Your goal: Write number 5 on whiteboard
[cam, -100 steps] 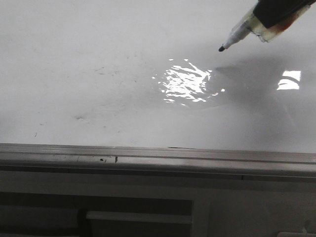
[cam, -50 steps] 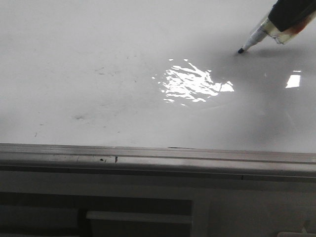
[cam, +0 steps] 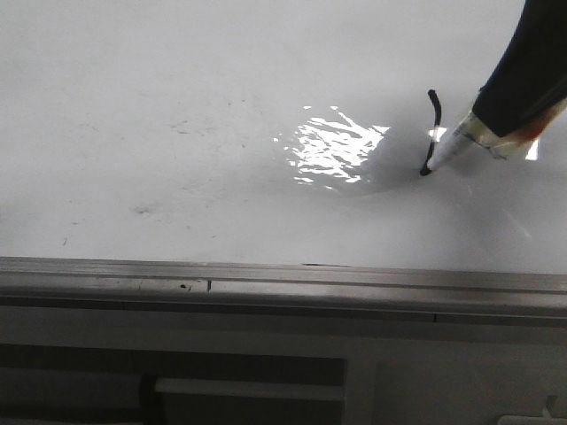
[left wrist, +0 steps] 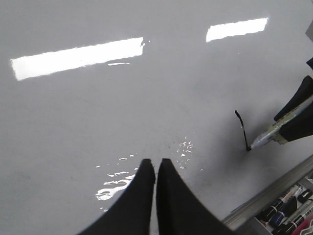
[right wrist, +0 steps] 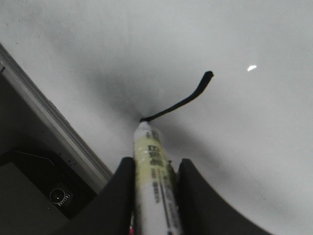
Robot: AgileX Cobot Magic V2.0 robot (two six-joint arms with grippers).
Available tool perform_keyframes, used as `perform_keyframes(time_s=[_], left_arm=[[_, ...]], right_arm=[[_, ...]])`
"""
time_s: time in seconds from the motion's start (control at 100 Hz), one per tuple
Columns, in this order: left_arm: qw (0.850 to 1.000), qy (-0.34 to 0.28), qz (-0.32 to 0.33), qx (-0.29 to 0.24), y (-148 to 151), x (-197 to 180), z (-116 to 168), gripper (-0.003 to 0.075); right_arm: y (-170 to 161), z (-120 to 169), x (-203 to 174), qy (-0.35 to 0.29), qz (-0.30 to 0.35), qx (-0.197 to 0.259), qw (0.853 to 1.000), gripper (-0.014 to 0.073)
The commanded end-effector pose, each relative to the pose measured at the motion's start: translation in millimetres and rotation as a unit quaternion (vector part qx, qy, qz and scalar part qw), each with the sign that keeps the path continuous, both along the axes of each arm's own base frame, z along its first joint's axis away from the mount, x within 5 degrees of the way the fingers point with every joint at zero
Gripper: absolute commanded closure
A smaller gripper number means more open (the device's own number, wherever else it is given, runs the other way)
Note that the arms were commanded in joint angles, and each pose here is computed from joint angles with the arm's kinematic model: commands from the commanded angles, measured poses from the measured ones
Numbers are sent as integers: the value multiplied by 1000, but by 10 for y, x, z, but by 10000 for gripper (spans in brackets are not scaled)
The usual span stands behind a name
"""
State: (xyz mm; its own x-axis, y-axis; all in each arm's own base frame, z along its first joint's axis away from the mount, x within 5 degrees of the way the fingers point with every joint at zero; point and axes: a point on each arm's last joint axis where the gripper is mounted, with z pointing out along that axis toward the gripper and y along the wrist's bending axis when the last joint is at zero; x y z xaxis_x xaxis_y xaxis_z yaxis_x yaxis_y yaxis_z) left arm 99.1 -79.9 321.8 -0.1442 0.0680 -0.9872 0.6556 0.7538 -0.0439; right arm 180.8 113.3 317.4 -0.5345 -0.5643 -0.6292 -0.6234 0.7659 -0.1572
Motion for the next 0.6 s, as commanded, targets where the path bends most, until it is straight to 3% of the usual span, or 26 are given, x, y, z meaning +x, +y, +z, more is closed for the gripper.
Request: perform_keyframes(time_s=[0.0,0.16,0.34,0.43,0.59], left_arm=[[999,-22,20,-32,27,19,140,741],[999,-21,19,-31,26,17,138,741],[999,-21,19,-31,26,17,138,741],[999,-21,19,-31,26,17,138,741],[999,-21,19,-31,26,17,138,741]], right_arm=[[-65,106,75,-50,-28,-19,998,634],[-228,137,47,-47,-78,-75,993,636],[-334,141,-66,-12,-109,-92,990,636],[-327,124,-110,10,-115,-77,990,636],[-112,-2,-122,29,-80,-9,996,636]])
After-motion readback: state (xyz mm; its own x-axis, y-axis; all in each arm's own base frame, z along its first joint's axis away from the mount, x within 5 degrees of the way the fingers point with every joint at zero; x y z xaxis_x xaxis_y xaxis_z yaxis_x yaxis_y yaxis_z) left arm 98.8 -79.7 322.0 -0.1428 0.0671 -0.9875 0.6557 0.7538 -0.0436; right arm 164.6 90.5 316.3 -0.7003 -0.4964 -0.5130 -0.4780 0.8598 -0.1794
